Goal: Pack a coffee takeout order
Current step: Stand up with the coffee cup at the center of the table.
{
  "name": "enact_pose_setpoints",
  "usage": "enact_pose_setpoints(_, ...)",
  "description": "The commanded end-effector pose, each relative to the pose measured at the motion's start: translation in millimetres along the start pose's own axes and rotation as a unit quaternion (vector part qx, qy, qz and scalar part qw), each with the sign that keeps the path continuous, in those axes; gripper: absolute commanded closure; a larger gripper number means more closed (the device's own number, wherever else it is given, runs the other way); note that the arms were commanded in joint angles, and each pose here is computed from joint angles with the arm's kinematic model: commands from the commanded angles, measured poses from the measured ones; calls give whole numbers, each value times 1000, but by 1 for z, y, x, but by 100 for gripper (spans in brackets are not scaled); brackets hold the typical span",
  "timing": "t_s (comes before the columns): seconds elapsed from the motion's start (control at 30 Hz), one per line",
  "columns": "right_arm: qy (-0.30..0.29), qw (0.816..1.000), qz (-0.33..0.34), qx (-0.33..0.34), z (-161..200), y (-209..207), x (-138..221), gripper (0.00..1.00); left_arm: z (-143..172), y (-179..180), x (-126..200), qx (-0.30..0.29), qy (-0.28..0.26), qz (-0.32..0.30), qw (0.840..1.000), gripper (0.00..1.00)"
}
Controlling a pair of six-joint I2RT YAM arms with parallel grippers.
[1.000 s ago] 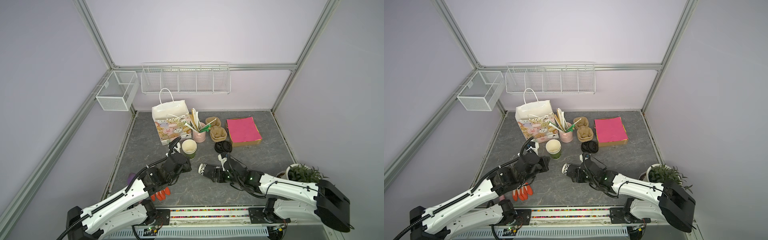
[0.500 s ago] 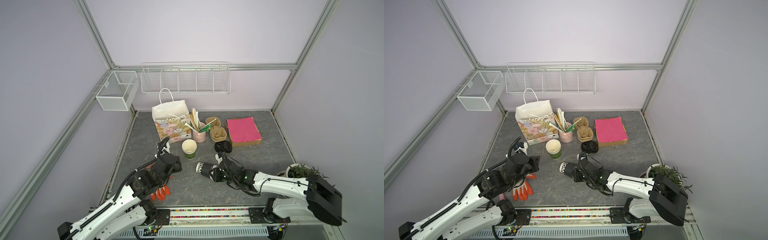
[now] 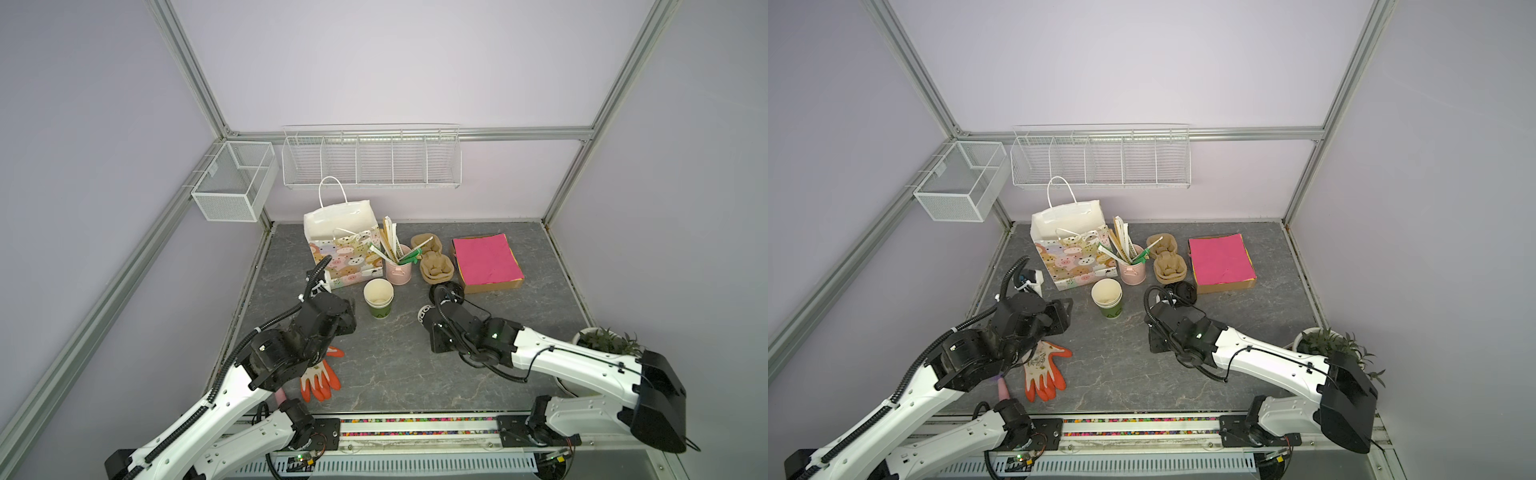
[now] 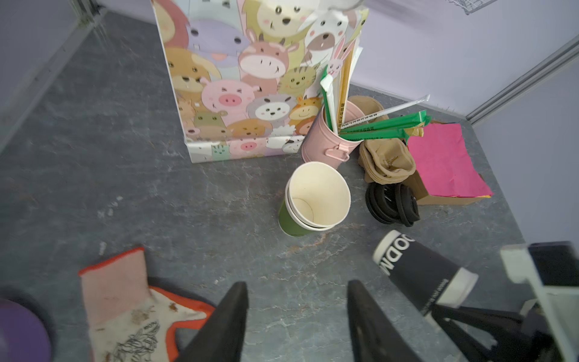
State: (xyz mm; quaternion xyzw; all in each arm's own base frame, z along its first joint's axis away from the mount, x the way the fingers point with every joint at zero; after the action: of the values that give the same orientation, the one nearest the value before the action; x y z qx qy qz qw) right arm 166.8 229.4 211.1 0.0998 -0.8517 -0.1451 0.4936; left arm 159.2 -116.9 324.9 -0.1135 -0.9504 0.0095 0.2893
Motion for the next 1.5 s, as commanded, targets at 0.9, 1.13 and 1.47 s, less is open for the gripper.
enact_pose_setpoints(0.9,296,911,213,190,9,-42,-1,93,9,46,-18,-58,32,-73,995,9)
enact_pose_setpoints(1.13,306,905,218,202,2,-40,-5,78,9,45,-20,-60,37,-71,995,9)
enact_pose_setpoints(1.47,256,925,194,204,-23,-25,18,55,9,45,-22,-60,40,-71,995,8)
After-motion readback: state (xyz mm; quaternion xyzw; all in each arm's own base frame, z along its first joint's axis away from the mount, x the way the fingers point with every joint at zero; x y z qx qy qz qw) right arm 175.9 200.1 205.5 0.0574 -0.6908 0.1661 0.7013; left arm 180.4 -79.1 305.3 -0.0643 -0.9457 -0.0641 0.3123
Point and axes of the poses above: each gripper's point midway between its finger pads, its own x axis back along the fingers, its own y axis along the line the jaws close on, z = x × y, the point moved 8 cm from there along x, back along the fingers, and after that the axes turned 15 degrees about -x, right-handed, at the moved point
